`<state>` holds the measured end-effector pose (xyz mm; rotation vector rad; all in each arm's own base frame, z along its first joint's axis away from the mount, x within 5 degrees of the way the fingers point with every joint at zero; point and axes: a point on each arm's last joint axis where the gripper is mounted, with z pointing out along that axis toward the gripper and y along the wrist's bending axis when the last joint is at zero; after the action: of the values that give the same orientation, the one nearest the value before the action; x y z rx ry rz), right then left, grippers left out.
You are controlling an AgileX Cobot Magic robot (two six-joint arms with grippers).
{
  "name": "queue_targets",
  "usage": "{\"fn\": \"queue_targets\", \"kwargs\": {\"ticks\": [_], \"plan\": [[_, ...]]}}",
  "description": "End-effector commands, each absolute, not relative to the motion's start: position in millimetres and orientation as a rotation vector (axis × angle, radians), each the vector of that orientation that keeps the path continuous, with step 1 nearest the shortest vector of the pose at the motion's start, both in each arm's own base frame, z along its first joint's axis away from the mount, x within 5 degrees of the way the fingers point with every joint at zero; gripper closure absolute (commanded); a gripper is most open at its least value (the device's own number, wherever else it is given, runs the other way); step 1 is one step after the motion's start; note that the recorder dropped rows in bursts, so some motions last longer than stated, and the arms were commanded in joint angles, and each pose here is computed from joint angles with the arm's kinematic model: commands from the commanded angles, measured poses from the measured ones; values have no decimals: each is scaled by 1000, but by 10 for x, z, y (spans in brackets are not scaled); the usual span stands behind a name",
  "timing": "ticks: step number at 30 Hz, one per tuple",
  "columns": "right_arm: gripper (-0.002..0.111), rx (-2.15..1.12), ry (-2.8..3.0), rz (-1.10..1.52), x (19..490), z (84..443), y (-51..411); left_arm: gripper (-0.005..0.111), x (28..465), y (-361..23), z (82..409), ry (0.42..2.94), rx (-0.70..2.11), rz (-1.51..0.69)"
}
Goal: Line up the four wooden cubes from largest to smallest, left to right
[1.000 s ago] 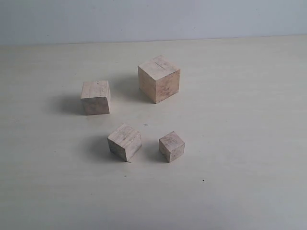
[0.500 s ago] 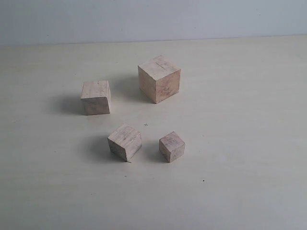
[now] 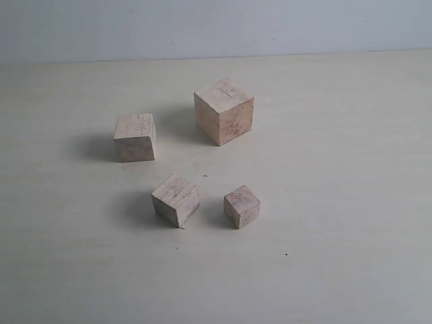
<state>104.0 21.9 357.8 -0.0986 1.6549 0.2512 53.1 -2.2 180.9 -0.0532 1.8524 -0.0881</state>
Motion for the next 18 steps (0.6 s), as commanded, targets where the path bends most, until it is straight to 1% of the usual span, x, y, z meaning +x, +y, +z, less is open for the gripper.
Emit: {"fn": "queue_targets", "kwargs": {"ticks": [1, 3, 5, 10, 15, 18], "plan": [[108, -346, 1726, 218, 1381, 3746, 417, 107, 532, -23, 1812, 1838, -58, -94], [108, -432, 1788, 241, 1570, 3750, 542, 107, 532, -23, 1812, 1838, -58, -94], [108, -506, 1876, 279, 1800, 3676, 700, 107, 532, -23, 1812, 1838, -58, -94], [108, -658, 2173, 381, 2275, 3316, 1051, 107, 532, -23, 1812, 1838, -58, -94], [108, -756, 2507, 500, 2556, 2923, 1258, 107, 532, -23, 1812, 1838, -58, -94], [108, -740, 2527, 519, 2721, 2851, 1329, 107, 532, -23, 1812, 1838, -58, -94]]}}
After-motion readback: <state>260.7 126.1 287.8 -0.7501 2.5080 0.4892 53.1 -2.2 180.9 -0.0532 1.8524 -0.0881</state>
